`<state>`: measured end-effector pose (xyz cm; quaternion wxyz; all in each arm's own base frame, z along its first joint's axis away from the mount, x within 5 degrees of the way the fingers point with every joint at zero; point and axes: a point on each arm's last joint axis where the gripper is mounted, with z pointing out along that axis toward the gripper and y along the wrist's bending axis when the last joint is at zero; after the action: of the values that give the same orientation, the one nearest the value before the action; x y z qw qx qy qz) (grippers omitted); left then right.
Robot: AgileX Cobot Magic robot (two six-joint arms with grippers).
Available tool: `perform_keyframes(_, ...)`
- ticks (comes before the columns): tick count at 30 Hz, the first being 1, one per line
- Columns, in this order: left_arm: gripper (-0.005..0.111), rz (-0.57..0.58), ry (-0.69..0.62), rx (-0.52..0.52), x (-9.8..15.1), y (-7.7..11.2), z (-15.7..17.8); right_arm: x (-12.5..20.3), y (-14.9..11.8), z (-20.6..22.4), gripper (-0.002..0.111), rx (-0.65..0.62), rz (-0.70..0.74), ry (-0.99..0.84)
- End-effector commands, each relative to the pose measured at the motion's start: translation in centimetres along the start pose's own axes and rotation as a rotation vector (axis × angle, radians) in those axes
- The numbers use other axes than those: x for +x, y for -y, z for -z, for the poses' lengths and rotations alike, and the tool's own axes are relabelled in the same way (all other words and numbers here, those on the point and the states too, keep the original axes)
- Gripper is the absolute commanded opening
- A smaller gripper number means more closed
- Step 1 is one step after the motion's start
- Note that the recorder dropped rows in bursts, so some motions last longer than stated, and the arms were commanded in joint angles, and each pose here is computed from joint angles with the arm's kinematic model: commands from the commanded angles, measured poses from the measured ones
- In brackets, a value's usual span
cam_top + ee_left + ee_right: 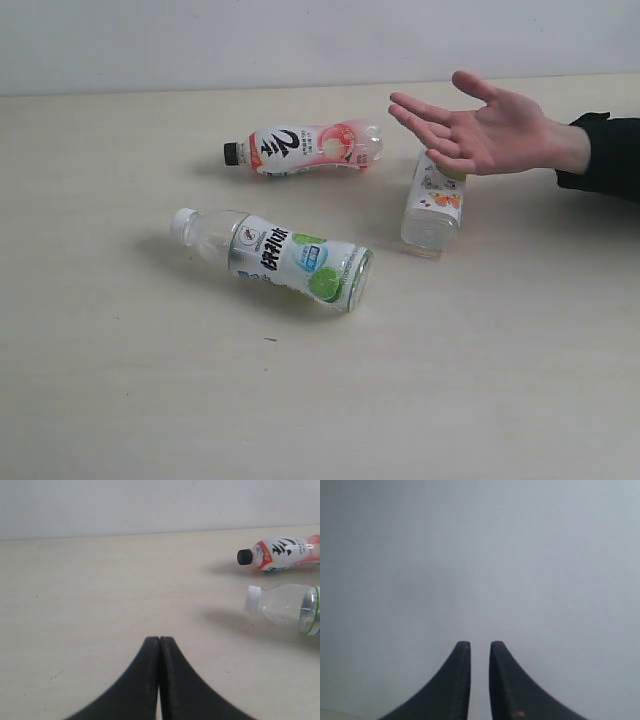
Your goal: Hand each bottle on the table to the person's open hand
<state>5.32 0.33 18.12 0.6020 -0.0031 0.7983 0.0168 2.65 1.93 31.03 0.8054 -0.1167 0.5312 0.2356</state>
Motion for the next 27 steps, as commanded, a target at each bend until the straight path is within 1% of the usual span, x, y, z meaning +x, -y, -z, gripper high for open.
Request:
perform_keyframes(1,0.003,0.003,0.007,-0.002,0.0,0.0,0.0,2.0,1.5,-3.2,0.007,0.154,-0.093,-0.294)
perform_keyframes(2,0.003,0.003,0.007,-0.002,0.0,0.0,0.0,2.7,2.0,-4.7,0.007,0.211,-0.089,-0.415)
perform_keyframes(4,0.003,0.003,0.007,-0.002,0.0,0.0,0.0,3.2,2.6,-7.8,0.007,0.251,-0.050,-0.566)
perform_keyframes(6,0.003,0.003,0.007,-0.002,0.0,0.0,0.0,3.7,2.8,-9.8,0.007,0.250,0.002,-0.670)
perform_keyframes(8,0.003,0.003,0.007,-0.002,0.0,0.0,0.0,4.7,3.0,-11.8,0.007,0.249,0.025,-0.811)
perform_keyframes(10,0.003,0.003,0.007,-0.002,0.0,0.0,0.0,5.6,3.0,-13.8,0.007,0.209,0.046,-0.953)
perform_keyframes(13,0.003,0.003,0.007,-0.002,0.0,0.0,0.0,7.0,2.5,-16.0,0.007,0.138,0.014,-1.128)
perform_keyframes(18,0.003,0.003,0.007,-0.002,0.0,0.0,0.0,10.9,1.9,-18.1,0.007,-0.005,-0.041,-1.474)
perform_keyframes(20,0.003,0.003,0.007,-0.002,0.0,0.0,0.0,12.2,1.7,-18.9,0.007,-0.052,-0.065,-1.551)
perform_keyframes(22,0.003,0.003,0.007,-0.002,0.0,0.0,0.0,13.1,1.5,-19.7,0.008,-0.061,-0.118,-1.560)
perform_keyframes(24,0.003,0.003,0.007,-0.002,0.0,0.0,0.0,13.7,1.4,-20.5,0.012,-0.053,-0.172,-1.530)
perform_keyframes(25,0.003,0.003,0.007,-0.002,0.0,0.0,0.0,13.9,1.3,-20.7,0.014,-0.058,-0.188,-1.519)
perform_keyframes(27,0.003,0.003,0.007,-0.002,0.0,0.0,0.0,14.1,1.0,-20.9,0.024,-0.154,-0.134,-1.530)
